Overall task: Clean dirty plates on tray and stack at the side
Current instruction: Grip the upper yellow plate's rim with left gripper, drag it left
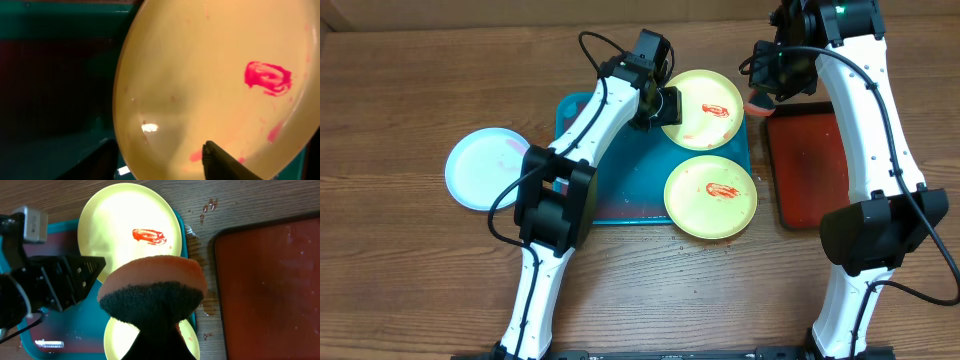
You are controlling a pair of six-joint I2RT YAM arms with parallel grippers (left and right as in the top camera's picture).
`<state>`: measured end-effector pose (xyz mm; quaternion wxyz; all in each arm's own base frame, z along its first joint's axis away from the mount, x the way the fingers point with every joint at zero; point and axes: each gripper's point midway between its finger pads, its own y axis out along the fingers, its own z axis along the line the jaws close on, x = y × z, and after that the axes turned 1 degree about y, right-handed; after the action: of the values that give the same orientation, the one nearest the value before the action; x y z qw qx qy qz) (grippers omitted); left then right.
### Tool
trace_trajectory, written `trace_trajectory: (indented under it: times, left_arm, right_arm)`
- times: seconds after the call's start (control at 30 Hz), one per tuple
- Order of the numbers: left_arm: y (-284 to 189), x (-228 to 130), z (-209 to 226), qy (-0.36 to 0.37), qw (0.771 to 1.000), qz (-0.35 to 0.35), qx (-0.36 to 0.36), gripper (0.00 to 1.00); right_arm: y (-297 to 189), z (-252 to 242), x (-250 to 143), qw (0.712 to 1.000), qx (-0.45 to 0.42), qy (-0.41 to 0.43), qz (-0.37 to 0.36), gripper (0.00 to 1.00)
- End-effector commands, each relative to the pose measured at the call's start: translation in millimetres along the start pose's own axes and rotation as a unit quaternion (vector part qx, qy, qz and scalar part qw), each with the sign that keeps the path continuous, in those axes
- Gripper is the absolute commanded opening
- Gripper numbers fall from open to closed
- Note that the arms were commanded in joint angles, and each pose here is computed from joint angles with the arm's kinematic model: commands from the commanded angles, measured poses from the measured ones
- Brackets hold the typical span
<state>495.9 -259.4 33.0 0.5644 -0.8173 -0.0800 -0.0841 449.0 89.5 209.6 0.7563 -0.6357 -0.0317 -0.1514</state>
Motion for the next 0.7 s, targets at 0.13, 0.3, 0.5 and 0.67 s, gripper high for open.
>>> trace_trajectory:
  times: [0.13, 0.3, 0.5, 0.67]
  left_arm:
    - [17.4, 9.0, 17.4, -0.031, 0.998, -0.022, 0.048, 0.42]
    - [18.3, 14.9, 12.7, -0.026, 0.998, -0.036, 0.042, 0.04]
    - [0.5, 27.3, 35.7, -0.042, 0.995, -0.052, 0.077, 0.04]
    - [-57.0, 37.9, 82.6, -0.063, 0.988, -0.048, 0.13, 0.04]
  right_arm:
    - [-20.8, 2.3, 2.7, 1.0, 0.011, -0.003, -0.024, 0.04]
    - [-20.7, 2.2, 2.6, 1.0, 0.011, -0.003, -0.024, 0.04]
    - [-20.8, 3.1, 4.5, 1.0, 0.012, -0.003, -0.028, 0.04]
    - [-20.4, 13.7, 12.6, 0.999, 0.024, -0.012, -0.047, 0.04]
